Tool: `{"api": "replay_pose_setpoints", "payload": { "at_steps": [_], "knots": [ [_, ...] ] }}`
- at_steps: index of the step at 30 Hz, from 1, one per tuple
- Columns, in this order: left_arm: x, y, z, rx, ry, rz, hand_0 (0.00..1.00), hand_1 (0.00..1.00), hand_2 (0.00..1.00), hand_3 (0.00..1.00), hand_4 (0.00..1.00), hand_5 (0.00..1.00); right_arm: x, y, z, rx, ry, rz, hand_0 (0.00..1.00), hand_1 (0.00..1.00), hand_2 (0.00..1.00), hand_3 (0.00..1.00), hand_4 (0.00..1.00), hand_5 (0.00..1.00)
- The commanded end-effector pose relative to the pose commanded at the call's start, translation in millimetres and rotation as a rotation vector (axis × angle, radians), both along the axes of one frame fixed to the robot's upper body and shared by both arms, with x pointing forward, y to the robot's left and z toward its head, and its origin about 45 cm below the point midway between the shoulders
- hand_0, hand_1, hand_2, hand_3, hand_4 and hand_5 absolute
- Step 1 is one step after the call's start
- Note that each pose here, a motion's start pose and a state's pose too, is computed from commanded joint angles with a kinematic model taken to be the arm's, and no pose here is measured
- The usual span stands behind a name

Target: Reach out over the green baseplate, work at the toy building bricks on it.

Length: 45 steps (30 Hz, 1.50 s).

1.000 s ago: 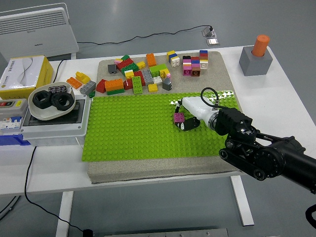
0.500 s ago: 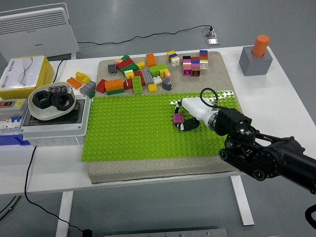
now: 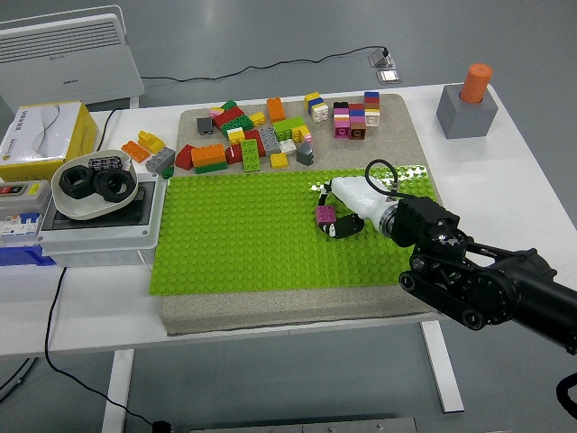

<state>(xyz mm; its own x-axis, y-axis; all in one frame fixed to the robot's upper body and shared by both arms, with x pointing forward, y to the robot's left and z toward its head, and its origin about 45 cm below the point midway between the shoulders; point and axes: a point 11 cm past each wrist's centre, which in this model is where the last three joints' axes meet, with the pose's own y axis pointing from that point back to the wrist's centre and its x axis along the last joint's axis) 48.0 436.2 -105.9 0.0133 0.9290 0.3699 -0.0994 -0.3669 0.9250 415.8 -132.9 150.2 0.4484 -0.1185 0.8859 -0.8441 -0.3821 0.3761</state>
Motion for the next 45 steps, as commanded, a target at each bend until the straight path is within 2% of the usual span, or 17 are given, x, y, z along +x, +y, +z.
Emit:
{"api": "replay_pose_setpoints", "payload": {
  "at_steps": [10, 15, 19, 20, 21, 24, 26, 27, 28, 33, 45],
  "knots": [
    [-0.1, 0, -0.1, 0.0, 0.001, 0.0, 0.77, 0.719, 0.677, 0.772, 0.825, 0.753, -0.3, 1, 1.9, -0.009, -0.012, 0.004, 0.758, 0.833, 0.864, 0.72, 0.734, 0.216],
    [-0.9, -1, -0.3, -0.001, 0.0, 0.004, 0.77, 0.72, 0.677, 0.772, 0.823, 0.754, -1.8, -12, 17.7, 0.012, -0.057, -0.011, 0.76, 0.834, 0.869, 0.732, 0.737, 0.211],
    [-1.9, -1, -0.6, -0.003, -0.001, 0.01, 0.77, 0.72, 0.677, 0.772, 0.823, 0.754, -9.5, -25, 26.6, -0.002, -0.11, -0.005, 0.76, 0.834, 0.869, 0.732, 0.737, 0.211],
    [-2.3, -1, -0.8, -0.004, -0.001, 0.011, 0.77, 0.72, 0.677, 0.772, 0.823, 0.754, -13.7, -28, 28.1, -0.007, -0.126, 0.003, 0.76, 0.834, 0.869, 0.732, 0.737, 0.211],
    [-2.7, -2, -0.9, -0.005, -0.001, 0.013, 0.77, 0.719, 0.677, 0.773, 0.822, 0.753, -17.7, -27, 30.0, -0.009, -0.139, 0.015, 0.764, 0.834, 0.864, 0.679, 0.741, 0.221],
    [-3.9, -3, -1.4, -0.007, 0.001, 0.017, 0.77, 0.719, 0.677, 0.773, 0.822, 0.753, -30.2, -20, 31.1, -0.002, -0.155, 0.055, 0.764, 0.834, 0.864, 0.679, 0.741, 0.221],
    [-4.1, -3, -1.7, -0.008, 0.002, 0.016, 0.77, 0.719, 0.677, 0.773, 0.822, 0.753, -36.9, -14, 28.2, 0.006, -0.152, 0.074, 0.764, 0.834, 0.864, 0.679, 0.741, 0.221],
    [-4.2, -3, -1.8, -0.009, 0.003, 0.016, 0.771, 0.72, 0.678, 0.772, 0.82, 0.749, -38.4, -12, 26.7, 0.008, -0.149, 0.078, 0.767, 0.834, 0.865, 0.646, 0.743, 0.264],
    [-4.2, -4, -1.9, -0.009, 0.003, 0.015, 0.771, 0.72, 0.678, 0.772, 0.82, 0.749, -40.2, -10, 24.5, 0.011, -0.145, 0.081, 0.767, 0.834, 0.865, 0.646, 0.743, 0.264],
    [-4.0, -4, -2.0, -0.01, 0.006, 0.012, 0.771, 0.721, 0.679, 0.772, 0.82, 0.751, -44.2, -6, 17.3, 0.026, -0.134, 0.081, 0.77, 0.835, 0.865, 0.648, 0.744, 0.273],
    [-3.1, -3, -1.5, -0.007, 0.011, 0.002, 0.771, 0.721, 0.678, 0.774, 0.818, 0.75, -38.0, -13, 4.1, 0.013, -0.121, 0.042, 0.772, 0.836, 0.867, 0.67, 0.747, 0.274]
  ]
}}
